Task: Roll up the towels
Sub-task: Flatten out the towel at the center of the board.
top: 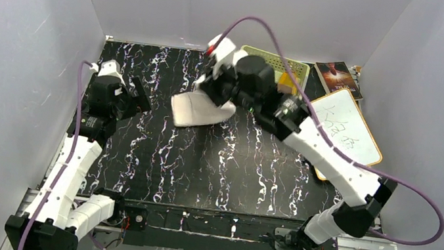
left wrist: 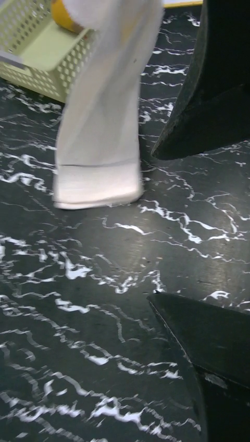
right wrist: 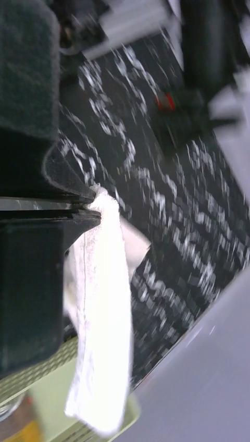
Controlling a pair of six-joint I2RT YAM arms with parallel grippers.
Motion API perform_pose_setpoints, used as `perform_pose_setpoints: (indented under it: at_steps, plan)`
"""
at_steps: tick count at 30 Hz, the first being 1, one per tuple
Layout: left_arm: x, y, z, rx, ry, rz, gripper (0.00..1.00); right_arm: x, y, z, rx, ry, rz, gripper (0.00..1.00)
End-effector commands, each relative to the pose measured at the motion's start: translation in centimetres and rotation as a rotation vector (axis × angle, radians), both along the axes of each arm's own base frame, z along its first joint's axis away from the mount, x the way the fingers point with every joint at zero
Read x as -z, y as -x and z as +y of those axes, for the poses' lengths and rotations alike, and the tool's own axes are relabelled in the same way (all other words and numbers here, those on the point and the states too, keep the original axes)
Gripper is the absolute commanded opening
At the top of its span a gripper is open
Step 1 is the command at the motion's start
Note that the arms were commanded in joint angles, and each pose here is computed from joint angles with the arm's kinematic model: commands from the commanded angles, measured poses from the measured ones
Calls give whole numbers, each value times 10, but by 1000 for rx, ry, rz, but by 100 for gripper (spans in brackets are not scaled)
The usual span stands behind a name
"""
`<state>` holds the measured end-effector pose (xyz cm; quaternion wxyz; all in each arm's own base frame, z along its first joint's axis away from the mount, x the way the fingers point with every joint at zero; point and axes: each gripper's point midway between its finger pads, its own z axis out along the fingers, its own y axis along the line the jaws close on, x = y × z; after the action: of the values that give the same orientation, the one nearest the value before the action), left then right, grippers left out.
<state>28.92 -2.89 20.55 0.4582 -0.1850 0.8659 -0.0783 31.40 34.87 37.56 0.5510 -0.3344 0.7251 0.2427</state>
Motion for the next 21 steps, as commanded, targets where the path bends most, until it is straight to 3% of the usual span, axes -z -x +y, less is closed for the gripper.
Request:
perform_pose_setpoints:
  at_steps: [1,8,13,21]
  plan:
    - [-26,-2,17,-32,-86,-42,98,-24,78,35,-235,41,-118,0]
    - [-16,1,8,-11,-10,-29,98,-53,120,91,-324,43,-197,0]
    - [-21,11,21,-43,-31,-40,98,-118,106,112,-266,-72,-314,0]
    - [-51,0,38,-36,-108,-58,98,-225,133,107,-288,-338,-567,0]
